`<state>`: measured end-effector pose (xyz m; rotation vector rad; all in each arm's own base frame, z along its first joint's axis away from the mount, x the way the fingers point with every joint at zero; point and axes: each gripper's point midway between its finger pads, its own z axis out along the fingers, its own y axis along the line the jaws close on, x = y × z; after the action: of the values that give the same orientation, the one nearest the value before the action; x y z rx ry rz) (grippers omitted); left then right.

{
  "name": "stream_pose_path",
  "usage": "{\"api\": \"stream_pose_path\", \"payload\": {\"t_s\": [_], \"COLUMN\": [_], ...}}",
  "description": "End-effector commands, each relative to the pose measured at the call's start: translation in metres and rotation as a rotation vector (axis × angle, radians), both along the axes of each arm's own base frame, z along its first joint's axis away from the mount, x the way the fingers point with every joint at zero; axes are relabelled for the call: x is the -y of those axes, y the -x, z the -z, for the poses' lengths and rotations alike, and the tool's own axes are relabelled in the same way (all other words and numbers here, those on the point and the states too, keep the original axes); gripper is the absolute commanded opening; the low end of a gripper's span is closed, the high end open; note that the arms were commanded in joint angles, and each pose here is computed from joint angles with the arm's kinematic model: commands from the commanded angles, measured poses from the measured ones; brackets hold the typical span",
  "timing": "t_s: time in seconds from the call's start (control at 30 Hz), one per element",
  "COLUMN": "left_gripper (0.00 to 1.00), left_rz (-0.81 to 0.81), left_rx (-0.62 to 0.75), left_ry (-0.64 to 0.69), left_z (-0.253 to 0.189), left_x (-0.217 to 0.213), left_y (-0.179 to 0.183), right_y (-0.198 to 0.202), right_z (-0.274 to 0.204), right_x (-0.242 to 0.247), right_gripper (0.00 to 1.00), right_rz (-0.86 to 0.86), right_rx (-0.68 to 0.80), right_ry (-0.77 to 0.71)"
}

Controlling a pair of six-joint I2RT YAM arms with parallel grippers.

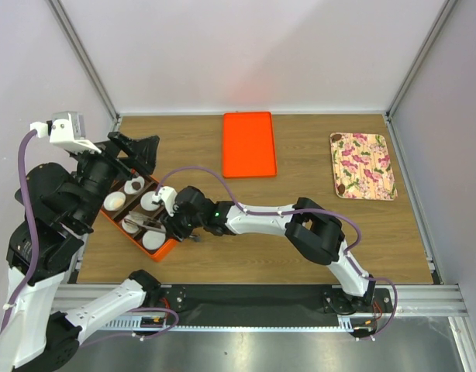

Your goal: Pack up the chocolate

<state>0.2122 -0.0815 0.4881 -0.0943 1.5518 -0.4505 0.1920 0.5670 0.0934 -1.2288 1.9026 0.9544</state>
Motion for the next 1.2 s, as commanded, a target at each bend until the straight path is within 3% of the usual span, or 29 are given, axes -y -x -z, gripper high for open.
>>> {"api": "stream_pose_path", "payload": {"t_s": [0.0,0.27,0.43,0.53,0.67,0.7,0.87,1.0,1.17], "left_gripper": [1.0,1.0,1.0,1.0,1.0,1.0,1.0,1.0,1.0], "left_rz": [-0.006,0.046,0.088,0.126,0.135,0.141,0.242,0.317,0.338], "left_rx": [0.019,0.034,0.036,0.034,-0.014,-0.045,-0.178,-0.266,-0.337], "left_ry": [0.006,-0.013,-0.018,-0.023,-0.049,-0.065,-0.09,-0.079,-0.087], "left_z": [-0.005,-0.013,-0.017,-0.018,0.001,0.014,0.072,0.115,0.153], "left_x": [-0.001,0.006,0.014,0.023,0.033,0.037,0.071,0.094,0.103], "left_y": [-0.001,0.004,0.003,0.002,-0.01,-0.015,-0.031,-0.037,-0.042], "right_y": [-0.007,-0.014,-0.029,-0.054,-0.099,-0.106,-0.156,-0.174,-0.161], "right_z": [-0.042,-0.111,-0.154,-0.15,-0.155,-0.131,-0.108,-0.093,-0.072], "right_x": [-0.014,-0.001,0.036,0.071,0.148,0.173,0.307,0.416,0.516], "right_gripper": [0.43,0.43,0.43,0.42,0.42,0.42,0.42,0.43,0.43], "right_rz": [-0.008,0.027,0.119,0.221,0.439,0.496,0.81,1.109,1.379], "right_rx": [0.072,0.183,0.224,0.242,0.221,0.194,0.124,0.048,-0.099], "right_ry": [-0.091,-0.198,-0.251,-0.21,-0.159,-0.088,0.028,0.131,0.277]}}
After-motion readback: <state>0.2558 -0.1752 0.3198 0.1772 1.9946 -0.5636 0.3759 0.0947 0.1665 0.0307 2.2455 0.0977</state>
